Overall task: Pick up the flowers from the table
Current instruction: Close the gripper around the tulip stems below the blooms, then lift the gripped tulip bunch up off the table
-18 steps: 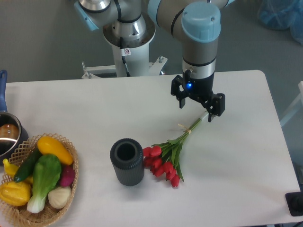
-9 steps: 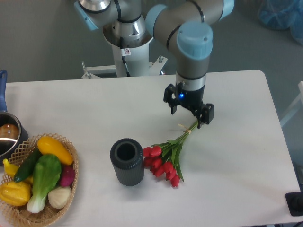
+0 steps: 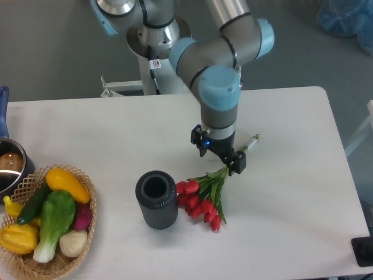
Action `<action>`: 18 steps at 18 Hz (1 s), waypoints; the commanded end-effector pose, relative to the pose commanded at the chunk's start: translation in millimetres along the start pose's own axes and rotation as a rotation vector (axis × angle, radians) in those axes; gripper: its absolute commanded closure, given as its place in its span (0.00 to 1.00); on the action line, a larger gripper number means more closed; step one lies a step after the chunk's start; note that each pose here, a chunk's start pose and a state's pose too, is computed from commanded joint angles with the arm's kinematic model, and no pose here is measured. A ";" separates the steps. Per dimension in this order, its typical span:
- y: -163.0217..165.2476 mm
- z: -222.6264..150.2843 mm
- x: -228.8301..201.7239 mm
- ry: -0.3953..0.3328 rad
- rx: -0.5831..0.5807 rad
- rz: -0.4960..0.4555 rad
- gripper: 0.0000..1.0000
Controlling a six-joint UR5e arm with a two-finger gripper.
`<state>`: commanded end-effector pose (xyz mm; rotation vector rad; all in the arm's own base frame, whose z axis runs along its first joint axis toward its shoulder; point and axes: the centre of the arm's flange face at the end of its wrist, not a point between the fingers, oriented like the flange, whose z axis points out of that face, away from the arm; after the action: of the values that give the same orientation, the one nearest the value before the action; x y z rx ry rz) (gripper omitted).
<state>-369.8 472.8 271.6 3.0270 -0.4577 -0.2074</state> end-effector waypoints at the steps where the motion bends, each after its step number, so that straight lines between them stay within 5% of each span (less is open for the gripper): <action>1: -0.5 -1.7 -1.3 -0.006 0.004 -0.004 0.00; 17: -17.7 66.8 -12.8 0.021 0.016 -0.047 0.00; 18: -18.0 68.2 -13.1 0.023 0.015 -0.058 0.10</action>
<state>-386.9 490.3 204.1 3.0558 -0.3718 -0.1726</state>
